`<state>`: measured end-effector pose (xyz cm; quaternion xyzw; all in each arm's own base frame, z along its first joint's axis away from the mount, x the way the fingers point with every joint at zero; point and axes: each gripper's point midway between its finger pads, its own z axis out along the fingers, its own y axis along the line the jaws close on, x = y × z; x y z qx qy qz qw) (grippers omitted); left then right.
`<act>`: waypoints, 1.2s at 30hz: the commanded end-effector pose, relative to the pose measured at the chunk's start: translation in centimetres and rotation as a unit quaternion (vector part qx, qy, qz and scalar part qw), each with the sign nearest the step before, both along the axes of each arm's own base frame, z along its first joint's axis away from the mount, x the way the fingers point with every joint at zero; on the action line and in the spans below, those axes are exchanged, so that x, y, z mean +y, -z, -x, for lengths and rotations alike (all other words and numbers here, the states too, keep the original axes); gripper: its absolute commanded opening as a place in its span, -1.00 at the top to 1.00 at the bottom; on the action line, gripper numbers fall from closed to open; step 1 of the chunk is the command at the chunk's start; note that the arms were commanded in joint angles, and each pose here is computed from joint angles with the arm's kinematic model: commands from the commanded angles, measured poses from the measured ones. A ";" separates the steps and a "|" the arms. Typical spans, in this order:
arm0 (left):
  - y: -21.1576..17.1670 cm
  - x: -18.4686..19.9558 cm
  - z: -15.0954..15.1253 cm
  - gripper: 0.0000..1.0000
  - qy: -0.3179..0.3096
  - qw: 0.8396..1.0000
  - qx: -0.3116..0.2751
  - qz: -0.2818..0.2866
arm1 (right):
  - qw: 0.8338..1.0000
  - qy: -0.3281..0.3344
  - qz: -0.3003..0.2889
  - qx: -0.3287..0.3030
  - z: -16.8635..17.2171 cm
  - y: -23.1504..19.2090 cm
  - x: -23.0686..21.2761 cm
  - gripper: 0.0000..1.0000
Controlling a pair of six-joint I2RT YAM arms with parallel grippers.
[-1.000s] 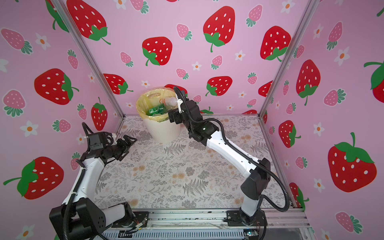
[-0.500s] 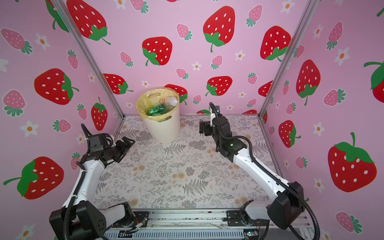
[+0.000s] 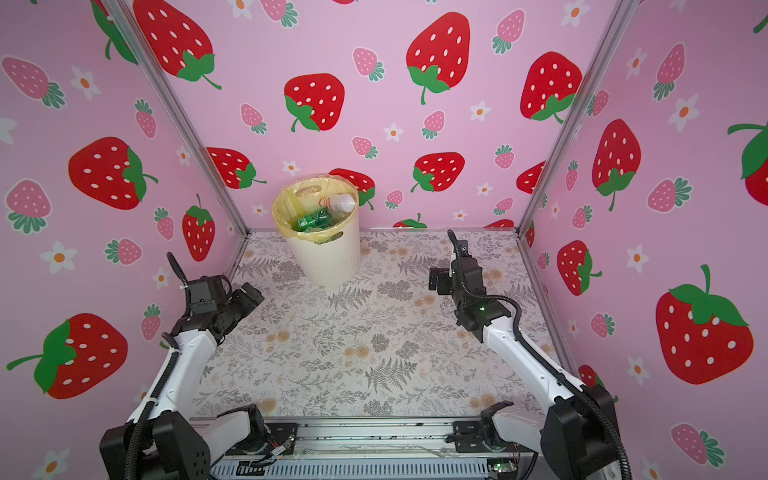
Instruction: Throw the plastic bottles in the bin
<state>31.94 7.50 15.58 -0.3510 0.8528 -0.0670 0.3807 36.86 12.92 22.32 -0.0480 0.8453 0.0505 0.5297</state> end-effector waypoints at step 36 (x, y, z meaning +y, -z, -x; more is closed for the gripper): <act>6.4 -4.8 -7.9 -0.98 0.160 0.938 -0.117 -0.285 | 0.953 0.231 0.062 -0.186 3.9 5.4 -14.7 -0.99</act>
